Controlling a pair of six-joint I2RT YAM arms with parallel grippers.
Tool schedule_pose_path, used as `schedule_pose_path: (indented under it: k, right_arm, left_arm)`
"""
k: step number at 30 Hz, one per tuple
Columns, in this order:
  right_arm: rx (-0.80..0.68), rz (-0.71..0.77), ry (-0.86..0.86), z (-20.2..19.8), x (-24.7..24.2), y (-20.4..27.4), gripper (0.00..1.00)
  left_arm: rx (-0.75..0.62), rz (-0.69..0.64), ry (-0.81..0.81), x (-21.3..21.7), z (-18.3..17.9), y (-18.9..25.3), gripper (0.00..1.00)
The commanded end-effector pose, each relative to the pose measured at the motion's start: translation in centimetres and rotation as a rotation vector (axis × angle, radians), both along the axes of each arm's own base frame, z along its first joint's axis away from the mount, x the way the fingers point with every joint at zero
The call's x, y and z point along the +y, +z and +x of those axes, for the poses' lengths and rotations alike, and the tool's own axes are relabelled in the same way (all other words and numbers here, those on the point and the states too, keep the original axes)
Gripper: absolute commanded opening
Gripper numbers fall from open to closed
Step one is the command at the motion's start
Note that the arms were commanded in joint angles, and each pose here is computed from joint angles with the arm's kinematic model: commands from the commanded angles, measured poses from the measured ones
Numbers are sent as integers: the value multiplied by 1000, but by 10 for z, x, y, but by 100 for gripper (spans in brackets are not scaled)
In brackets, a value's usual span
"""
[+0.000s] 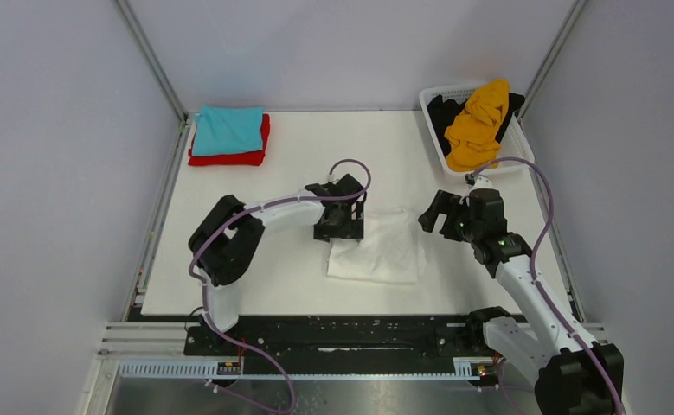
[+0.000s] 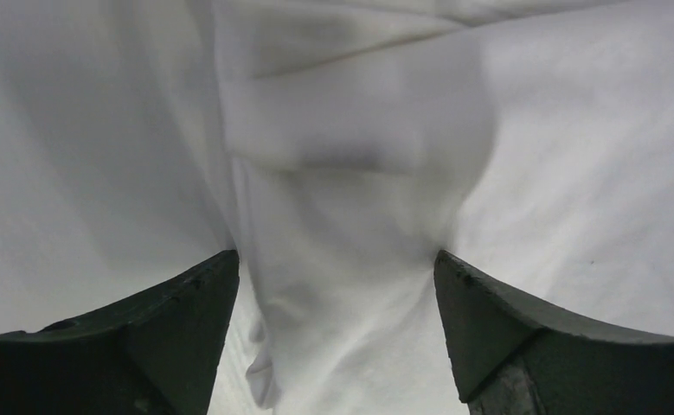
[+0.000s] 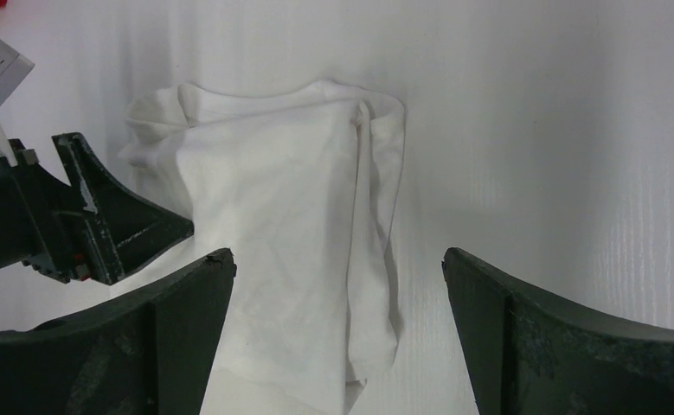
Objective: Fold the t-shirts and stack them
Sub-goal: Put the neatly folded tshirt into the corner of the board with the left arm
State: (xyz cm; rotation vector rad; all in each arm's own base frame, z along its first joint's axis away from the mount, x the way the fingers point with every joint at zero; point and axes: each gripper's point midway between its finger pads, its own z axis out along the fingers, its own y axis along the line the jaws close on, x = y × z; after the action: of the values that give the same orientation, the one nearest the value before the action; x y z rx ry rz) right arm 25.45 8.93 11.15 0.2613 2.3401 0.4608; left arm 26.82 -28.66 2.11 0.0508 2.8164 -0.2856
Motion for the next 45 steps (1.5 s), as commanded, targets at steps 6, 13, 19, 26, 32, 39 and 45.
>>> schedule_pose_path:
  k: [6, 13, 19, 26, 32, 39, 45]
  right_arm:
    - [-54, -41, -43, 7, -11, 7, 100]
    - [-53, -41, -61, 8, -13, 8, 100]
    - [-52, -53, -121, 4, -22, 10, 99]
    - [-88, -74, -164, 4, -31, 15, 99]
    - [-44, -109, -191, 8, -37, 3, 100]
    - [-2, -117, -201, 9, -37, -6, 100]
    - [7, -135, -215, 10, -41, -9, 99]
  left_arm:
    - [-17, 407, 40, 11, -6, -48, 41]
    - [-194, 585, 68, 32, 49, 6, 0]
    - [-455, 731, 73, 71, 120, 103, 0]
    - [-553, 807, 103, 129, 192, 151, 0]
    - [-640, 938, 94, 176, 233, 188, 0]
    - [-749, 962, 100, 208, 271, 237, 0]
    - [-784, 994, 146, 242, 286, 270, 0]
